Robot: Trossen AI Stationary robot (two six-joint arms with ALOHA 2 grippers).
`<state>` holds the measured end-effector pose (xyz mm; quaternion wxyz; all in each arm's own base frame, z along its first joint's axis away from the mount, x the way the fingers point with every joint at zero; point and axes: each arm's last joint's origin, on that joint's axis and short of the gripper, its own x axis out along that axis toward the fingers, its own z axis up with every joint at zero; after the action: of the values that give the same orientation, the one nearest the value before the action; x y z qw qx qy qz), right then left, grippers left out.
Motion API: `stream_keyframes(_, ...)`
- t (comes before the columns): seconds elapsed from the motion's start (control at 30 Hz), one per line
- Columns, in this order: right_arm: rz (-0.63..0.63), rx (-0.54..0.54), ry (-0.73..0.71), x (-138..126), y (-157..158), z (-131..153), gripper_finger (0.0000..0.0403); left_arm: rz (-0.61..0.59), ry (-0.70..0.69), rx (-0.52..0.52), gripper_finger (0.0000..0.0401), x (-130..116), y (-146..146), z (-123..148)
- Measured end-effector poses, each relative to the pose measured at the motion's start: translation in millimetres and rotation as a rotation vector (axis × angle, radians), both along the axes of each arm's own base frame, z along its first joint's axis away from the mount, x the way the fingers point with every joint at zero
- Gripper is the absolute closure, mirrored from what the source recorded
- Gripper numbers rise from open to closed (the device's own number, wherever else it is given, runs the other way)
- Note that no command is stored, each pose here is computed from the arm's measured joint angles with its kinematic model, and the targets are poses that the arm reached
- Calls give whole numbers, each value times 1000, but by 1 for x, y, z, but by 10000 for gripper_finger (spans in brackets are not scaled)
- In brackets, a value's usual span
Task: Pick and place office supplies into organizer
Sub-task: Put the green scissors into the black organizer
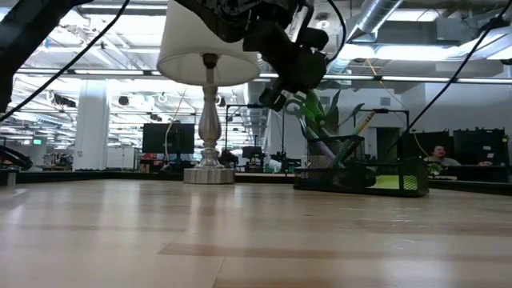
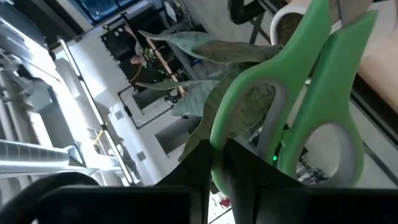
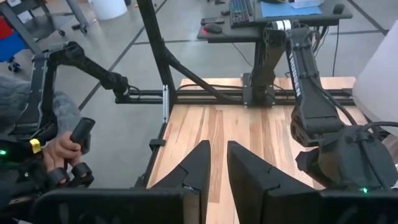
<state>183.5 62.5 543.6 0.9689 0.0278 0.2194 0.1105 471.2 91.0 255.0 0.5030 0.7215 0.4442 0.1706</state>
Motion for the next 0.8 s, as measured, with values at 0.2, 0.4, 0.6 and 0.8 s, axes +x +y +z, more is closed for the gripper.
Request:
stream_keyframes(0.2, 0, -1, 3, 0, 0, 0, 355, -1, 32, -19, 364, -1, 1, -4)
stream_keyframes(0.4, 1, -1, 4, 0, 0, 0, 355, -77, 46, -48, 359, 0, 0, -6)
stream_keyframes(0.6, -13, -6, 22, 0, -3, -2, 355, -156, -2, -103, 358, 3, -8, -6)
stream_keyframes(0.8, -13, -14, 44, -1, -3, -4, 355, -221, -15, -131, 357, 5, -20, -5)
